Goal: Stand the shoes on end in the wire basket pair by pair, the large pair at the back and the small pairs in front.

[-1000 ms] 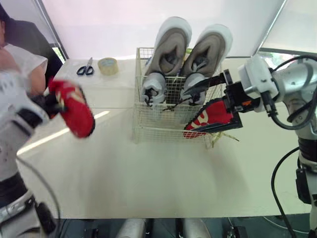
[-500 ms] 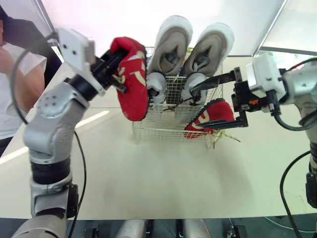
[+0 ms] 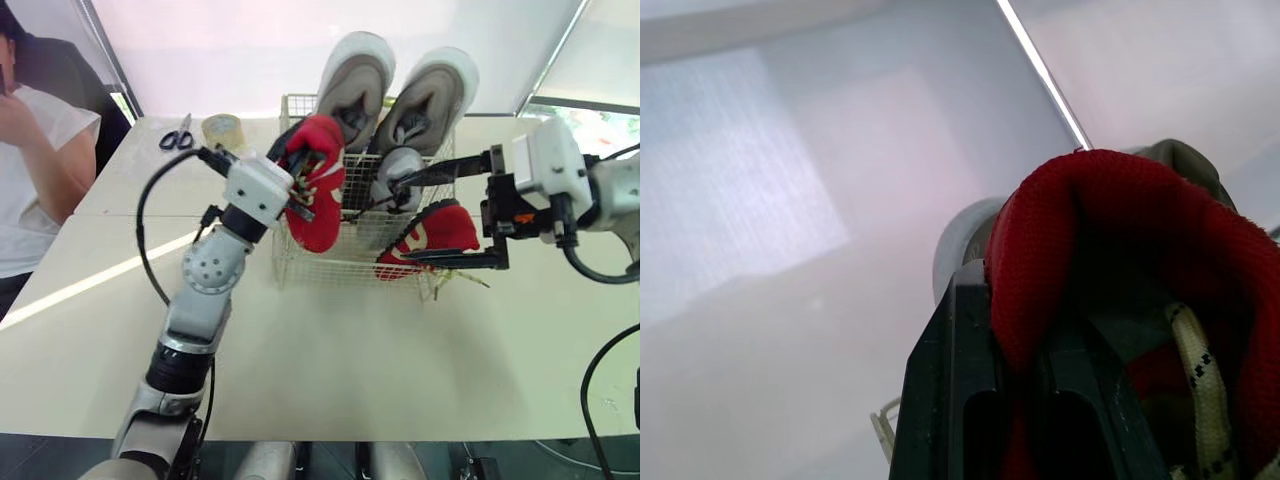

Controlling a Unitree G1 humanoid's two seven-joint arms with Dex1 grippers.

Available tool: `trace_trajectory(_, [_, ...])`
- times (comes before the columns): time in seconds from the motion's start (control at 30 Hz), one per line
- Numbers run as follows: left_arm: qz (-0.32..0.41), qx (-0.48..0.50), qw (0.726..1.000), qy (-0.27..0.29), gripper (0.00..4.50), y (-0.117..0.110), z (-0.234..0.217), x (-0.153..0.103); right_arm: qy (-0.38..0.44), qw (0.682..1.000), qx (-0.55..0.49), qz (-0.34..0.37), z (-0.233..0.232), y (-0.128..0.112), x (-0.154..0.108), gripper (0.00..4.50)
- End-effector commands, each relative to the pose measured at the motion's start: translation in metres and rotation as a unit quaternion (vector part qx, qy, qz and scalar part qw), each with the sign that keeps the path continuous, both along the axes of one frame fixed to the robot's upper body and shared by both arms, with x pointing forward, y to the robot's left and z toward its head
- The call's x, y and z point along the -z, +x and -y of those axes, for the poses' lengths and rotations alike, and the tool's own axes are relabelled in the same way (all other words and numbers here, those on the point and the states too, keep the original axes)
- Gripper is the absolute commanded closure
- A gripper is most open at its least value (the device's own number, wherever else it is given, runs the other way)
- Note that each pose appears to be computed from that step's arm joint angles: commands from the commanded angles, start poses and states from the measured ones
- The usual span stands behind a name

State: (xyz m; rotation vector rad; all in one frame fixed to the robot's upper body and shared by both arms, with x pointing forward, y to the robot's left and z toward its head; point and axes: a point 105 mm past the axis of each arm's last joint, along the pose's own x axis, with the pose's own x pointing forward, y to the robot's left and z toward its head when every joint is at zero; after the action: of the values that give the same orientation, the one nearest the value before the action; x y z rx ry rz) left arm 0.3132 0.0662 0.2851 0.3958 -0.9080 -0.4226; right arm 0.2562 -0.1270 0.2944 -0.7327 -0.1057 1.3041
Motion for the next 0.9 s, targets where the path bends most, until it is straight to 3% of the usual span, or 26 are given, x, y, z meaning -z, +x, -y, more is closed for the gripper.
trace_trajectory(0.03, [0.035, -0.023, 0.999, -0.007, 4.49, -0.002, 0.001, 0.011, -0.001, 1.0, 0.005, 0.025, 0.002, -0.007, -0.012, 0.0])
trace_trajectory(0.43, [0.005, -0.017, 1.0, -0.006, 4.49, 0.001, 0.023, 0.072, -0.01, 1.0, 0.011, 0.018, 0.001, -0.011, -0.015, 0.0])
trace_trajectory(0.67, [-0.019, -0.005, 1.0, 0.006, 4.49, 0.002, 0.03, 0.091, -0.013, 1.0, 0.013, 0.017, 0.002, -0.01, -0.016, 0.0])
trace_trajectory(0.77, [-0.041, -0.005, 0.999, -0.004, 3.41, 0.003, 0.023, 0.096, -0.013, 1.0, 0.013, 0.019, 0.001, -0.01, -0.016, 0.0])
trace_trajectory(0.9, [-0.063, -0.003, 0.998, -0.001, 1.45, 0.002, 0.014, 0.103, -0.012, 1.0, 0.013, 0.021, 0.001, -0.008, -0.016, 0.0])
